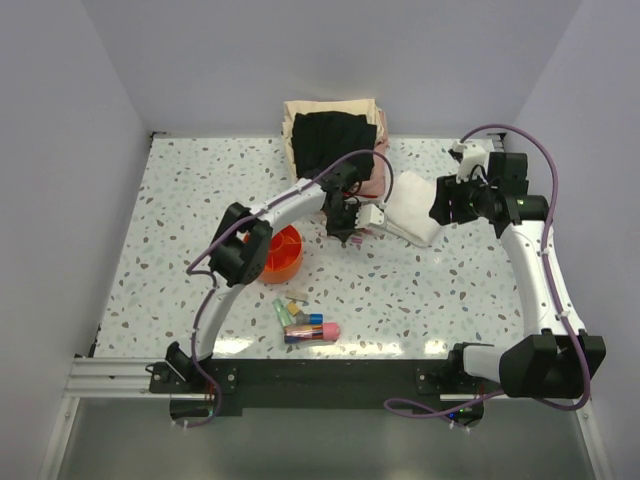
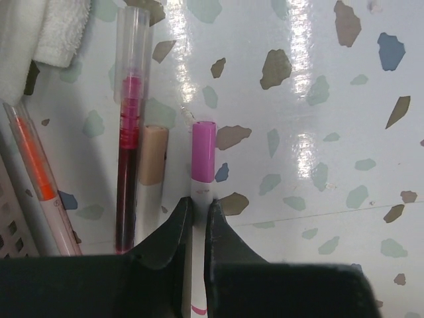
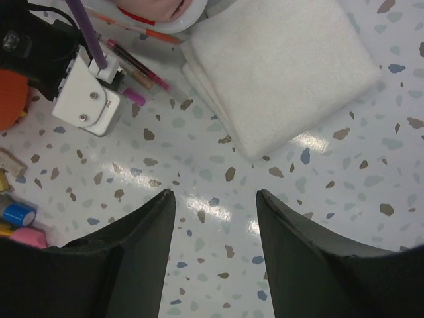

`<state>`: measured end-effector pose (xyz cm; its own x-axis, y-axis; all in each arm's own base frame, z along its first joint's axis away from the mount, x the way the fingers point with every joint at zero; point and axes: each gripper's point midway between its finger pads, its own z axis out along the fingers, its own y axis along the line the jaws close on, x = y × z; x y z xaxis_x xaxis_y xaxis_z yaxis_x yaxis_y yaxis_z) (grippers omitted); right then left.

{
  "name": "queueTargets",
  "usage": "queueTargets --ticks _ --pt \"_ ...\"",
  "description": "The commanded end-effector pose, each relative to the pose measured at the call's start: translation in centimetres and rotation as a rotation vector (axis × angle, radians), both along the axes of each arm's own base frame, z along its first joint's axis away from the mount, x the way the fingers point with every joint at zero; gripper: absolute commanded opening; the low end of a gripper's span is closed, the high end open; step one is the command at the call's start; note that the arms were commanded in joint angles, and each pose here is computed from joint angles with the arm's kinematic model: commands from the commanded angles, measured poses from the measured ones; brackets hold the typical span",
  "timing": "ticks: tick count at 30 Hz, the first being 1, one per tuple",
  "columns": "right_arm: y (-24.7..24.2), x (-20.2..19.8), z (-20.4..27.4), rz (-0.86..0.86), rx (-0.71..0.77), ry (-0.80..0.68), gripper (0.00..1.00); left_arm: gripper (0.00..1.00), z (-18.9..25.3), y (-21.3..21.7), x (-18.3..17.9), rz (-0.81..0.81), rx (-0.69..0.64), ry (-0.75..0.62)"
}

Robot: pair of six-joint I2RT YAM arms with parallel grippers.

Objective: Sort the stationery into containers
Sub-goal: Pick up the pen from the center of the board, then place the pen in the storage box.

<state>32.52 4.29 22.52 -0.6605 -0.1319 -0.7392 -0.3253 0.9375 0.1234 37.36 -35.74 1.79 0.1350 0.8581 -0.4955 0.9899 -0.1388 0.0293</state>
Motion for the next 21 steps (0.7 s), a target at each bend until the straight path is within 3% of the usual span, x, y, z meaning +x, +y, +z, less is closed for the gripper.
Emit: queueTargets --ticks 1,7,9,10,12,13,15,16,18,21 --pt "-0.6 0.3 1.4 -0.003 -0.034 -0.039 0.56 0.0 2.9 -0.7 -3.5 0.021 -0.059 0.116" --pt "-0.8 0.6 2.0 -0.012 -0.039 -0.053 0.56 0.0 17.4 -2.5 -4.6 -0.009 -0.385 -0.003" --pt "-1.0 0.5 1.8 -0.012 -0.052 -0.044 0.56 0.0 23.9 -1.9 -4.6 -0.031 -0.59 -0.071" --pt "-1.2 0.5 1.7 -0.015 -0.062 -0.042 0.56 0.0 23.3 -1.0 -5.4 0.019 -0.623 0.005" --pt "-1.4 0.5 1.8 -0.013 -0.079 -0.04 0.56 0.0 30.0 1.2 -4.6 0.004 -0.85 -0.106" --pt "-1.4 0.5 1.8 -0.012 -0.081 -0.039 0.56 0.0 28.3 2.4 -5.0 0.102 -0.87 -0.005" --pt "-1.6 0.5 1.9 -0.016 -0.089 -0.04 0.56 0.0 33.1 5.4 -3.5 0.122 -1.017 -0.184" --pt "-1.6 0.6 1.9 -0.016 -0.091 -0.037 0.56 0.0 31.5 6.6 -3.7 0.191 -1.025 -0.12" --pt "-1.7 0.6 1.8 -0.019 -0.096 -0.031 0.56 0.0 33.4 9.7 -3.0 0.234 -1.087 -0.209" --pt "-1.9 0.6 1.5 -0.024 -0.106 -0.018 0.56 0.0 32.0 13.3 -2.9 0.329 -1.094 -0.239"
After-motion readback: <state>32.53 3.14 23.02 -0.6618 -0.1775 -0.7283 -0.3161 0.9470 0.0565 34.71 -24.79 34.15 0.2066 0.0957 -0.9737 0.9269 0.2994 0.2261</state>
